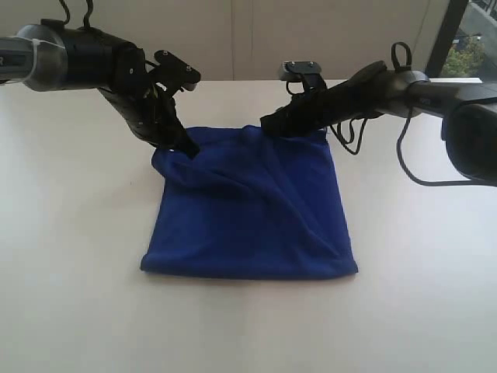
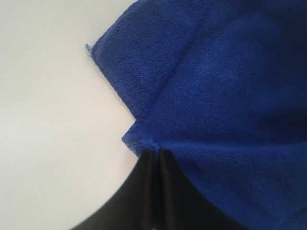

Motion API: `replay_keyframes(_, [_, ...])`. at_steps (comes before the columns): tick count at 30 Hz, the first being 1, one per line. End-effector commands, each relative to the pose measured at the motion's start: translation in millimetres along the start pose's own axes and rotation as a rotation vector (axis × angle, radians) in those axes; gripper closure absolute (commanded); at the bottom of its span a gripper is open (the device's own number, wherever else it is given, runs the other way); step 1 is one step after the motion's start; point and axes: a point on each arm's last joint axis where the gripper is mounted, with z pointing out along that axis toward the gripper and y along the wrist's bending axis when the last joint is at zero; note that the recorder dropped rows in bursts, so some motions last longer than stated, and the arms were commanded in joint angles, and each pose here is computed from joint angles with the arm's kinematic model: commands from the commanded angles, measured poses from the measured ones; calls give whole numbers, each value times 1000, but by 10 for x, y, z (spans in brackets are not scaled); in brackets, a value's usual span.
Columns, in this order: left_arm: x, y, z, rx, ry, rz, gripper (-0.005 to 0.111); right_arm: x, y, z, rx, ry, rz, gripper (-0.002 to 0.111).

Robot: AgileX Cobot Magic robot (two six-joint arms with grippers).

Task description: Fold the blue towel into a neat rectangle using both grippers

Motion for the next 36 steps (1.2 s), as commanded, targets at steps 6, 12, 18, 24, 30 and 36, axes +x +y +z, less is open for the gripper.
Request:
replay_keyframes(6, [9, 7, -18, 3, 3, -9, 107, -23, -24, -25, 7, -13, 6, 82])
replay_keyframes(12, [9, 7, -18, 3, 3, -9, 107, -35, -34, -25, 18, -27, 14, 82])
replay_keyframes(18, [9, 7, -18, 3, 3, -9, 107, -60, -15, -38, 4, -41, 34, 82])
replay_keyframes(24, [9, 7, -18, 3, 3, -9, 107, -50, 22, -47, -32, -21, 32, 82])
replay_keyframes(30, [9, 7, -18, 3, 3, -9, 107, -68, -7, -47, 0, -40, 32, 90])
replay_keyframes(36, [9, 7, -18, 3, 3, -9, 107, -98, -45, -54, 44, -70, 33, 107])
